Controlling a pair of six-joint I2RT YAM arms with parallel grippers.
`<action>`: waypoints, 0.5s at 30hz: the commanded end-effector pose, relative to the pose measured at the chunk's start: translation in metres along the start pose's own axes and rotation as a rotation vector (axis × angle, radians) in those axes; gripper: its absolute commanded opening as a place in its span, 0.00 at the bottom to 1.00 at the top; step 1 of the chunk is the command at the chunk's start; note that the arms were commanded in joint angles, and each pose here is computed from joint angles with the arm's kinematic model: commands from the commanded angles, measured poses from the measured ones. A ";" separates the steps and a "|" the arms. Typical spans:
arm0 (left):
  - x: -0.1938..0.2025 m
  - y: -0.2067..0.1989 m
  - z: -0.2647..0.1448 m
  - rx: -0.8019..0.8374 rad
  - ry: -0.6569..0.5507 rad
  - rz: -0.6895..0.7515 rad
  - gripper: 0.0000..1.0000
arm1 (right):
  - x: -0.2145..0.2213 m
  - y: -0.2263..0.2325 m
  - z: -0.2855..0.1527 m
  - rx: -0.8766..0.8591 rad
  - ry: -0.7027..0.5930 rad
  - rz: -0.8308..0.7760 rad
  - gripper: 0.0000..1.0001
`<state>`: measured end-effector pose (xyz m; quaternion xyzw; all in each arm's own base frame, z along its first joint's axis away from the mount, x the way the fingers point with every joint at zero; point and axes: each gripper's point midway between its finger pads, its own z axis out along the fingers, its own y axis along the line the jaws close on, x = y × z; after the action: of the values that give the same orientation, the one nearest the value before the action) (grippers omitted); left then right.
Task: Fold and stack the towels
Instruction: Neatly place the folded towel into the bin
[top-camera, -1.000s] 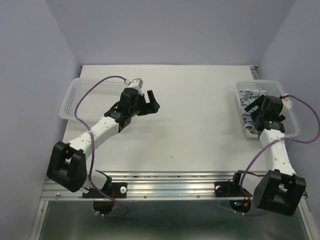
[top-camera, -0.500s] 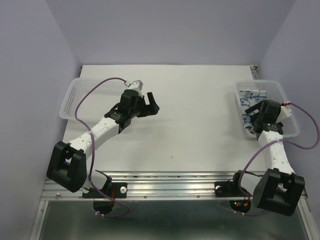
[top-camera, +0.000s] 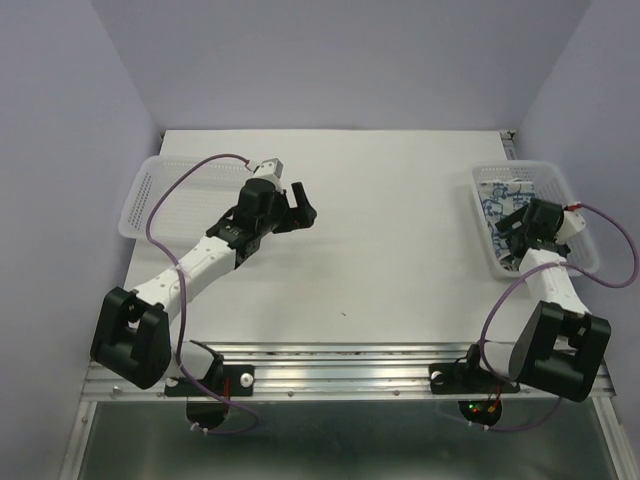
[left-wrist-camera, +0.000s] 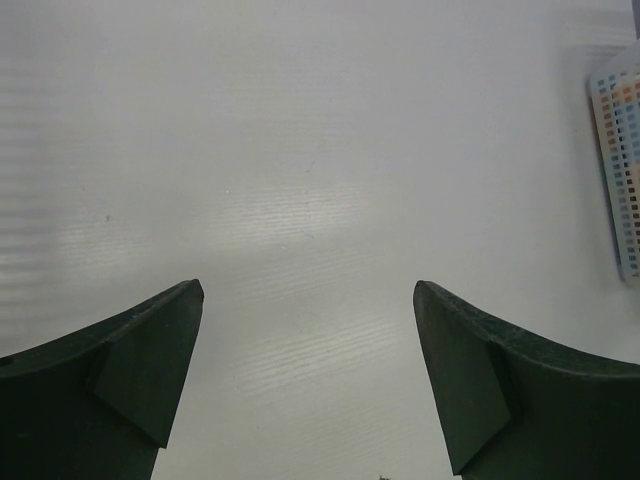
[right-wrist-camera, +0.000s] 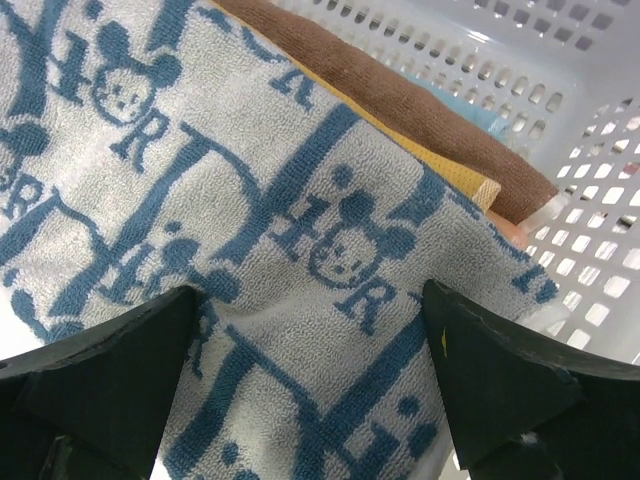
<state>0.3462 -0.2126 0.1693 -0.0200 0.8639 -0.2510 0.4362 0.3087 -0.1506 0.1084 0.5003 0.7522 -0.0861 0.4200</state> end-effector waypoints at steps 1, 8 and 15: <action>-0.011 -0.002 -0.007 0.010 -0.043 0.011 0.98 | -0.049 0.021 -0.014 -0.076 -0.137 -0.042 1.00; -0.018 -0.008 -0.017 0.033 -0.066 0.009 0.98 | -0.075 0.077 -0.075 -0.400 -0.148 -0.111 1.00; -0.052 -0.009 -0.056 0.001 -0.202 -0.023 0.99 | -0.087 0.077 -0.128 -0.470 -0.158 -0.096 1.00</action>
<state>0.3376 -0.2036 0.2005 -0.0266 0.8461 -0.2577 0.4658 0.3285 -0.1143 0.2412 0.3615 0.7468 0.0130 0.5581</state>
